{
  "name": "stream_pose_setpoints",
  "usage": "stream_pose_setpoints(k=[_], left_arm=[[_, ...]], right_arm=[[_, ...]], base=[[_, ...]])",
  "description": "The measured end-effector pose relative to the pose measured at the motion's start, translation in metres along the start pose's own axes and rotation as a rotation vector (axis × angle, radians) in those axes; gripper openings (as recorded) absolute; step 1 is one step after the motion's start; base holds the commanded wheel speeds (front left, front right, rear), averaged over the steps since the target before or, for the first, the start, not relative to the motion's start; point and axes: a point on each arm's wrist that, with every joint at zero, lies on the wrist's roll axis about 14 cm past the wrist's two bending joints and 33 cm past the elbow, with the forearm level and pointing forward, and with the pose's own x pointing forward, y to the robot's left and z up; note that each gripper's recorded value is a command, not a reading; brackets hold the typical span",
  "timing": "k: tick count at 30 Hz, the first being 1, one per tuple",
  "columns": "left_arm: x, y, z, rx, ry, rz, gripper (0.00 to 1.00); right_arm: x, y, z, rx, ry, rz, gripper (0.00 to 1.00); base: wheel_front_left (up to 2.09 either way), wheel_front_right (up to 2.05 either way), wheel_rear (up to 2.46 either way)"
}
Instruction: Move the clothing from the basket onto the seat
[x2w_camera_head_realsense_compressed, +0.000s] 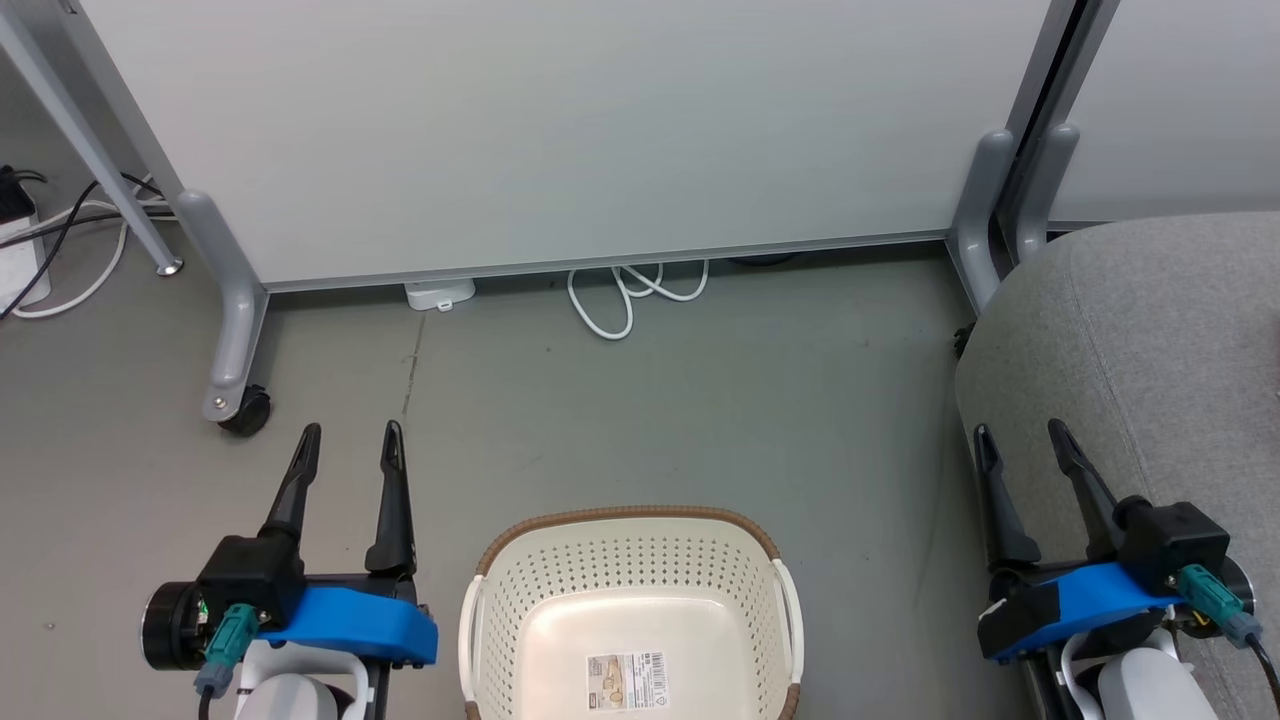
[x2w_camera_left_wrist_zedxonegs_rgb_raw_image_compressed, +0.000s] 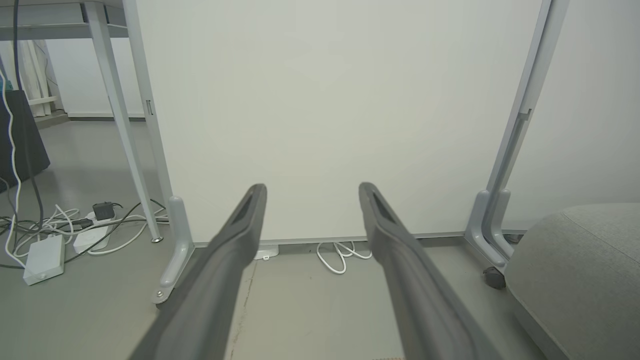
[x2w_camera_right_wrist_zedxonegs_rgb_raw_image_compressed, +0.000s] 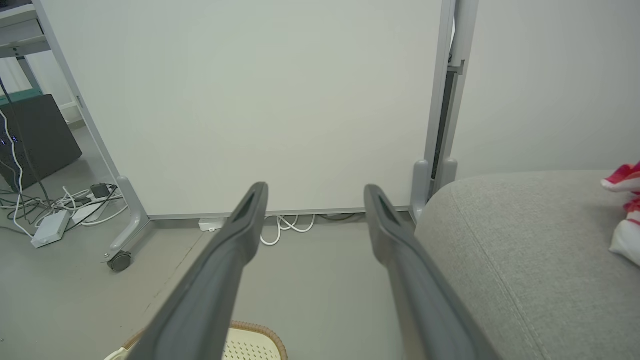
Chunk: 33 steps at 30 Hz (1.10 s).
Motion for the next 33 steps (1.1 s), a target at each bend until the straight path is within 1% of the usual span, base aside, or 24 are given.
stream_pose_setpoints(k=[17, 18, 24, 26, 33], left_arm=[[-0.001, -0.001, -0.001, 0.005, 0.004, 0.003, 1.00], [-0.001, -0.001, -0.001, 0.006, 0.004, 0.004, 0.00], [-0.017, 0.003, -0.031, -0.008, 0.100, 0.022, 0.00], [-0.020, 0.005, -0.037, -0.040, 0.125, 0.035, 0.00], [-0.019, 0.011, -0.037, -0.172, 0.133, 0.078, 0.00]], right_arm=[[-0.002, 0.000, -0.001, 0.003, 0.004, -0.002, 1.00], [-0.001, 0.001, -0.002, 0.004, 0.005, -0.001, 0.00], [-0.011, -0.001, -0.024, 0.015, 0.078, -0.012, 0.00], [-0.012, -0.003, -0.028, 0.045, 0.095, -0.025, 0.00], [-0.013, -0.011, -0.026, 0.180, 0.096, -0.073, 0.00]], base=[[0.00, 0.00, 0.00], [0.00, 0.00, 0.00], [0.00, 0.00, 0.00], [0.00, 0.00, 0.00], [0.00, 0.00, 0.00]])
